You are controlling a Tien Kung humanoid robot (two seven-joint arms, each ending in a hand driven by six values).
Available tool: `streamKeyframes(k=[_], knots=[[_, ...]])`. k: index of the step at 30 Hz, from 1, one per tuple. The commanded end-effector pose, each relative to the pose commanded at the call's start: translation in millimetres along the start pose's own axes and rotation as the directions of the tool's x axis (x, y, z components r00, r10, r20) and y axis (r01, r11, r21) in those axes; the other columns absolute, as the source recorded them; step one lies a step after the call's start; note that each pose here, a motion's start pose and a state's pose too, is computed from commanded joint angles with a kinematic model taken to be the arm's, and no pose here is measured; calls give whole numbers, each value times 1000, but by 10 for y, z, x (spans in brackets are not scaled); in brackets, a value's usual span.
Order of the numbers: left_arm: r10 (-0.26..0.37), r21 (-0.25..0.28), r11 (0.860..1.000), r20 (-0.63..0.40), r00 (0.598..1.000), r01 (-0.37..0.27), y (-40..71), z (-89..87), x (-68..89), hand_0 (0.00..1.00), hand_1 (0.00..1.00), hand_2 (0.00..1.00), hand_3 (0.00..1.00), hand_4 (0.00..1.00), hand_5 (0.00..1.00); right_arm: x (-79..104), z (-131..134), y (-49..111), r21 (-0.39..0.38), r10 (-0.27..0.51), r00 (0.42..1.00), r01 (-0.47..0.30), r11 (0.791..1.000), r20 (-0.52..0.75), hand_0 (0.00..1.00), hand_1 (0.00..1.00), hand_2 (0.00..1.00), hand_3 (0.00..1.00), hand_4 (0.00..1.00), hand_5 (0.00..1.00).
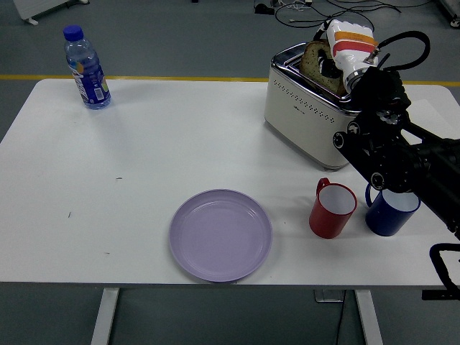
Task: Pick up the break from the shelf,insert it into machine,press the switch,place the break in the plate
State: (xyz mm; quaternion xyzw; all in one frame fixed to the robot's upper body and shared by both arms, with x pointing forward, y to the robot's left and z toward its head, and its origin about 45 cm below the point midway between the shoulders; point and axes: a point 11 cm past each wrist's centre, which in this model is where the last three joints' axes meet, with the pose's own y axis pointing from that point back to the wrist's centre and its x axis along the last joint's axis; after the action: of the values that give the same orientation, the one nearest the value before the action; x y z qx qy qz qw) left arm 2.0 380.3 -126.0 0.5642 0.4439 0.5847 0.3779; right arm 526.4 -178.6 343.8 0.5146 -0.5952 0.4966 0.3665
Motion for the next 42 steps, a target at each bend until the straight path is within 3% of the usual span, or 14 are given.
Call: streamKeyframes(k=[15, 26, 27, 36, 42], knots=[[-3, -1, 1000, -5, 1000, 3, 0, 0, -6, 677, 665, 695, 811, 527, 998, 552, -119, -66, 72, 158, 986, -162, 984, 49, 198, 286, 390, 524, 428, 2], [-4, -2, 1000, -7, 1000, 4, 1, 12, -8, 677, 665, 695, 811, 525, 998, 912, -271, 23, 123, 214, 964, -234, 964, 161, 192, 281, 386, 522, 426, 2], [-4, -2, 1000, -7, 1000, 4, 1, 11, -8, 677, 665, 694, 812, 527, 998, 956, -291, 46, 129, 215, 960, -239, 962, 180, 182, 264, 370, 510, 472, 2], [-5, -3, 1000, -9, 1000, 5, 1, 9, -9, 677, 665, 694, 811, 527, 998, 1185, -413, 243, 175, 166, 935, -229, 958, 313, 164, 249, 358, 512, 473, 2], [-6, -4, 1000, -12, 1000, 6, 1, 13, -8, 678, 665, 694, 811, 526, 998, 1158, -466, 426, 211, 30, 906, -130, 969, 422, 131, 224, 340, 501, 506, 2]])
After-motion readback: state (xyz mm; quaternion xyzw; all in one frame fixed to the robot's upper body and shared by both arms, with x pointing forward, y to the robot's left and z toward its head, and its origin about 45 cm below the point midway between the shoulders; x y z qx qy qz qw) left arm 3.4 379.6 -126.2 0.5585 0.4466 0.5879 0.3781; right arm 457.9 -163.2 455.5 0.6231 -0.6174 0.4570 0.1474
